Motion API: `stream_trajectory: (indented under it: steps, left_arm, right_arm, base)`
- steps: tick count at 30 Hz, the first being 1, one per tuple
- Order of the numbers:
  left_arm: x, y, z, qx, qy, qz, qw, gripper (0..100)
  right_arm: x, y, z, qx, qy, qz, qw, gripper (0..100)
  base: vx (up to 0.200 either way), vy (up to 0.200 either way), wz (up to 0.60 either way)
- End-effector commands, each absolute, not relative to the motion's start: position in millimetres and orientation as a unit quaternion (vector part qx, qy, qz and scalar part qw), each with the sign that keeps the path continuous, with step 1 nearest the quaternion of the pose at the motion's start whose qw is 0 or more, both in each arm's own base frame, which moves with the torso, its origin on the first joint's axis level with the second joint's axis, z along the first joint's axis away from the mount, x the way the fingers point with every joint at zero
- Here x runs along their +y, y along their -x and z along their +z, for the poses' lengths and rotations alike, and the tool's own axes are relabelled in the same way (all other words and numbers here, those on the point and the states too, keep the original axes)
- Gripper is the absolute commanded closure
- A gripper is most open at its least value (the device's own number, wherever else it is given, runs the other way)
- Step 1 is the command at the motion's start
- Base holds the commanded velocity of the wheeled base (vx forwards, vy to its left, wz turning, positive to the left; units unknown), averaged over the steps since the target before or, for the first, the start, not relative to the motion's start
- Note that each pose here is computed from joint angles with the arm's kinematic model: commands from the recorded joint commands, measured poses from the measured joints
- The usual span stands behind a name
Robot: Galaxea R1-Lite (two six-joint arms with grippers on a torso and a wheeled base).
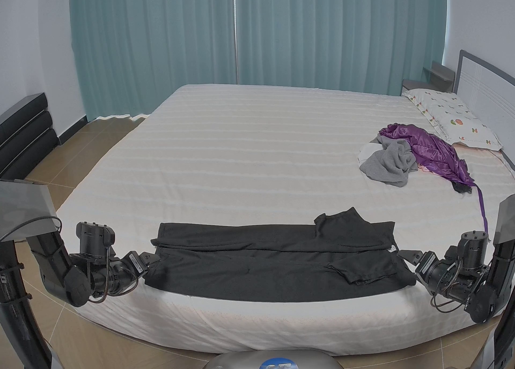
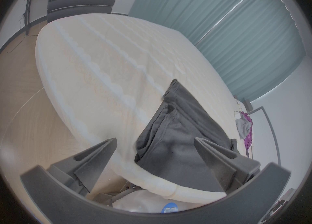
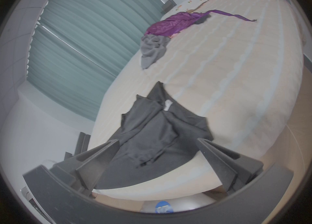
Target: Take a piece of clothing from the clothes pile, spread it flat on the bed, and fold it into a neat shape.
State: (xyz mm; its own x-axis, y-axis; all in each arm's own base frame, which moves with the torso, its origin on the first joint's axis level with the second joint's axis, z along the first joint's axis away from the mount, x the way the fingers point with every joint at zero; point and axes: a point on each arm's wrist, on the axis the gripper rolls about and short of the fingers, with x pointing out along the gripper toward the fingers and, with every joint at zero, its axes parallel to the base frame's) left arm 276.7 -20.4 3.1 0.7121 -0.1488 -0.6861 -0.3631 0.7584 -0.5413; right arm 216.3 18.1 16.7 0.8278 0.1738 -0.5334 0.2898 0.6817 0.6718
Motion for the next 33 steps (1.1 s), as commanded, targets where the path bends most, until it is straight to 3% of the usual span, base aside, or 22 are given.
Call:
stream_trajectory:
  steps: [1,8,22,33]
  left_arm:
    - [-17.9,-278.5,19.4,0.341,0.355,0.050,0.869,0]
    - [-19.7,-281.4,19.7,0.339,0.382,0.040,0.859,0]
    - [-22.6,-291.0,21.0,0.337,0.422,0.027,0.841,0]
    - [-22.7,-292.9,16.6,0.342,0.422,0.029,0.840,0]
  right_arm:
    - [35.2,-217.1,37.6,0.260,-0.413,0.017,0.872,0]
    - [55.6,-233.9,4.0,0.317,-0.449,0.010,0.836,0]
    - [65.5,-251.0,-24.3,0.345,-0.444,0.002,0.827,0]
    - [66.5,-267.6,-21.9,0.317,-0.469,0.003,0.824,0]
  base:
    - [0.000,0.000,0.00]
    - [0.000,0.000,0.00]
    - [0.000,0.000,0.00]
    - [0.000,0.000,0.00]
